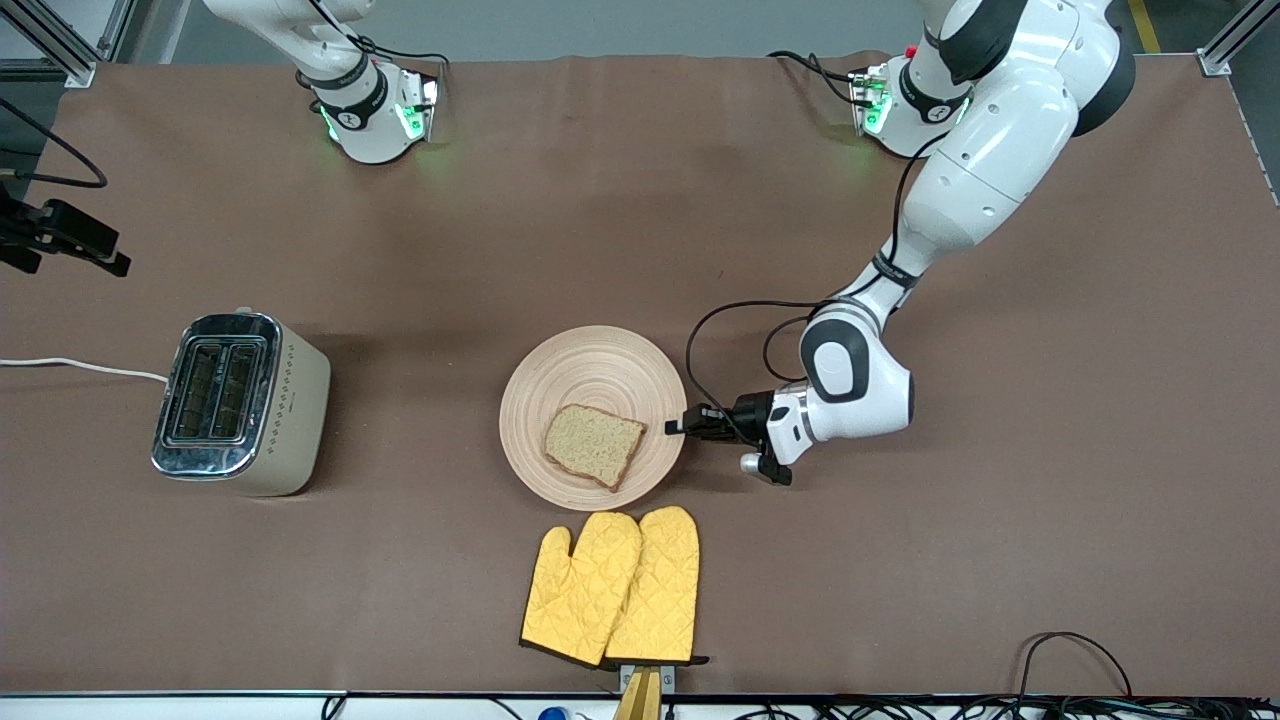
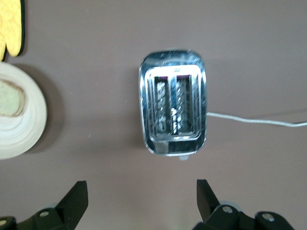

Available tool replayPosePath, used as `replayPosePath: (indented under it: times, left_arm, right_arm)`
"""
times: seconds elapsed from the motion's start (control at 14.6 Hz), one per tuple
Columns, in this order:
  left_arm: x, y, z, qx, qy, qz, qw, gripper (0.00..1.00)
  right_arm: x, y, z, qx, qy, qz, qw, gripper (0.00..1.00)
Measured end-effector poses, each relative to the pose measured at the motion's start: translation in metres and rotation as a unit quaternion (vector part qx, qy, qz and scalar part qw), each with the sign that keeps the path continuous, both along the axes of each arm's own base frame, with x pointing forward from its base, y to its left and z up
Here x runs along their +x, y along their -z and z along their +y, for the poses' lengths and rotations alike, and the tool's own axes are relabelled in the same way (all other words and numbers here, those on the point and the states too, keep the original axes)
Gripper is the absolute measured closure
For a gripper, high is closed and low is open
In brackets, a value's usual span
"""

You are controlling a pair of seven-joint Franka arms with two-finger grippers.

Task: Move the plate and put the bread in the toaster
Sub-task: 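Push the wooden plate with the left gripper toward the toaster, then reach the right gripper to the bread while the left gripper withdraws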

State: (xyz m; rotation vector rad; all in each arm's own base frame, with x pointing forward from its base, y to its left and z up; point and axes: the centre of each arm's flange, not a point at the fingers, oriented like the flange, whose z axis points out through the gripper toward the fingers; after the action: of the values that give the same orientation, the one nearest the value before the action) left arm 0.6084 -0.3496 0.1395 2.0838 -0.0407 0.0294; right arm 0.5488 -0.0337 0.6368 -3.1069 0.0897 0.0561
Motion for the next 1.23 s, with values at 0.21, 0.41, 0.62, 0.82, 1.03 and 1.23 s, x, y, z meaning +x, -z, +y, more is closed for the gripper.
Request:
replayPosePath:
  times: [0.21, 0.41, 0.62, 0.82, 1.03, 1.23]
  left_arm:
    - [-0.012, 0.003, -0.017, 0.001, -0.008, -0.004, 1.000, 0.90]
    - [-0.015, 0.007, -0.017, 0.002, -0.009, -0.001, 1.000, 0.76]
    - [-0.006, 0.004, -0.004, 0.003, -0.022, -0.004, 1.000, 0.46]
    - [0.021, -0.020, 0.028, 0.012, -0.056, -0.023, 0.998, 0.19]
    - [0.058, -0.055, 0.087, 0.054, -0.084, -0.037, 0.994, 0.00]
    - [0.094, -0.095, 0.151, 0.124, -0.106, -0.044, 0.986, 0.00]
  right_arm:
    - [0.001, 0.003, 0.013, 0.020, -0.001, 0.005, 1.000, 0.00]
    - [0.013, 0.017, 0.054, 0.023, 0.005, 0.005, 1.000, 0.00]
    - [0.036, 0.061, 0.123, 0.020, 0.029, 0.005, 0.999, 0.00]
    - [0.058, 0.123, 0.186, 0.044, 0.067, 0.005, 0.997, 0.00]
    - [0.080, 0.179, 0.218, 0.064, 0.098, -0.004, 0.993, 0.00]
    - [0.091, 0.235, 0.265, 0.069, 0.112, -0.023, 0.991, 0.00]
